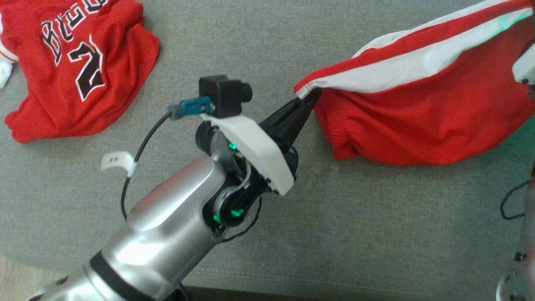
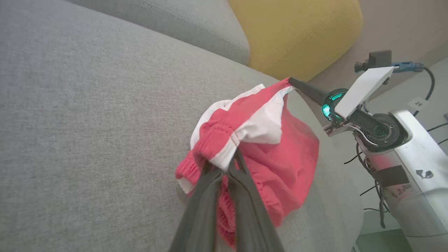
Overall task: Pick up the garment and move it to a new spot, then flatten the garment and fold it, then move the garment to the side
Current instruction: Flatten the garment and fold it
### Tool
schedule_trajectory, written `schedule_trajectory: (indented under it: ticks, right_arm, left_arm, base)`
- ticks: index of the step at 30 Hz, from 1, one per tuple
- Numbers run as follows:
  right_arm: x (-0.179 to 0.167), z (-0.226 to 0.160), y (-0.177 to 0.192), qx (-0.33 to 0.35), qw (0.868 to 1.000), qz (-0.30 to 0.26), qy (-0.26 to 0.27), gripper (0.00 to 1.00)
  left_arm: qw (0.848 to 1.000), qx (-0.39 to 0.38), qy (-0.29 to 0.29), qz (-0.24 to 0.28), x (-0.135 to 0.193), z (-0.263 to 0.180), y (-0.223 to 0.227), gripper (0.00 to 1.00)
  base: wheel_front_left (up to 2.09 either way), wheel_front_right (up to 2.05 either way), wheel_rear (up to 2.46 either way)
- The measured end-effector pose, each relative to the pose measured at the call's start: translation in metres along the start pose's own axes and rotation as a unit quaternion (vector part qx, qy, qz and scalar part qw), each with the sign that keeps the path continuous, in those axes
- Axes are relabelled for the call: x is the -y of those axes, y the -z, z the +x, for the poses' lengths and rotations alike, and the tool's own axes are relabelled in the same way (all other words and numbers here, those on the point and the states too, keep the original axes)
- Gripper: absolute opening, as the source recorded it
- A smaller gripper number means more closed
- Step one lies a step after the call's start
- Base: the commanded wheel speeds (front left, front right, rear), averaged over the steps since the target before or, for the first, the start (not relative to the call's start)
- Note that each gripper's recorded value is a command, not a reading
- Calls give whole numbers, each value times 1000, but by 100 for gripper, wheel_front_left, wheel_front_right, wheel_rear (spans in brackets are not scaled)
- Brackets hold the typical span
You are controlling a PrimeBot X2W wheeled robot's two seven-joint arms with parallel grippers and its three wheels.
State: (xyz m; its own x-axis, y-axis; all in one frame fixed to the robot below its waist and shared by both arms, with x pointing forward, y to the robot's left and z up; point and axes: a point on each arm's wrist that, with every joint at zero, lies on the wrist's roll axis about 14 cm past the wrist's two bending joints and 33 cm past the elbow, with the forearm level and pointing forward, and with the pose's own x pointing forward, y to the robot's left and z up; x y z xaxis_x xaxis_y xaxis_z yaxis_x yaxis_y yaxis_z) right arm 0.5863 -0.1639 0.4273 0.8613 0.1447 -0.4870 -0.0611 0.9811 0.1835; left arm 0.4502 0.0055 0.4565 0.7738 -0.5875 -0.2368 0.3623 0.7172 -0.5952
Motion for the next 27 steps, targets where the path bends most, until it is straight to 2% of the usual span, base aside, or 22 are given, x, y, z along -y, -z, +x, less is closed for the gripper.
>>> schedule_trajectory:
  ticks: [12,13,14,15,16,21,24,27]
  right_arm:
    - [1,25,16,-8,1000,-25,10,0]
    - [1,25,17,-8,1000,-27,9,0]
    - [2,25,19,-12,999,-30,9,41]
    - [5,24,21,-16,999,-35,12,100]
    - [6,24,19,-9,999,-37,13,100]
    - [4,20,9,7,998,-69,8,100]
    - [-2,12,0,12,992,-122,-1,100]
    - [4,2,-2,-6,982,-189,1,100]
  left_arm:
    - [999,-28,-24,-3,-25,22,17,0]
    - [999,-29,-26,-3,-27,22,18,3]
    - [999,-29,-29,-2,-29,22,19,20]
    - [999,-31,-35,0,-32,21,20,89]
    - [999,-30,-38,5,-34,21,21,100]
    - [997,-14,-53,50,-42,16,16,100]
    - [993,5,-66,97,-49,7,8,100]
    - [988,46,-75,128,-48,-5,-4,100]
  base:
    - [0,0,0]
    - [0,0,0]
    - [0,0,0]
    - [0,0,0]
    - [0,0,0]
    - [0,0,0]
    - [0,0,0]
    - [0,0,0]
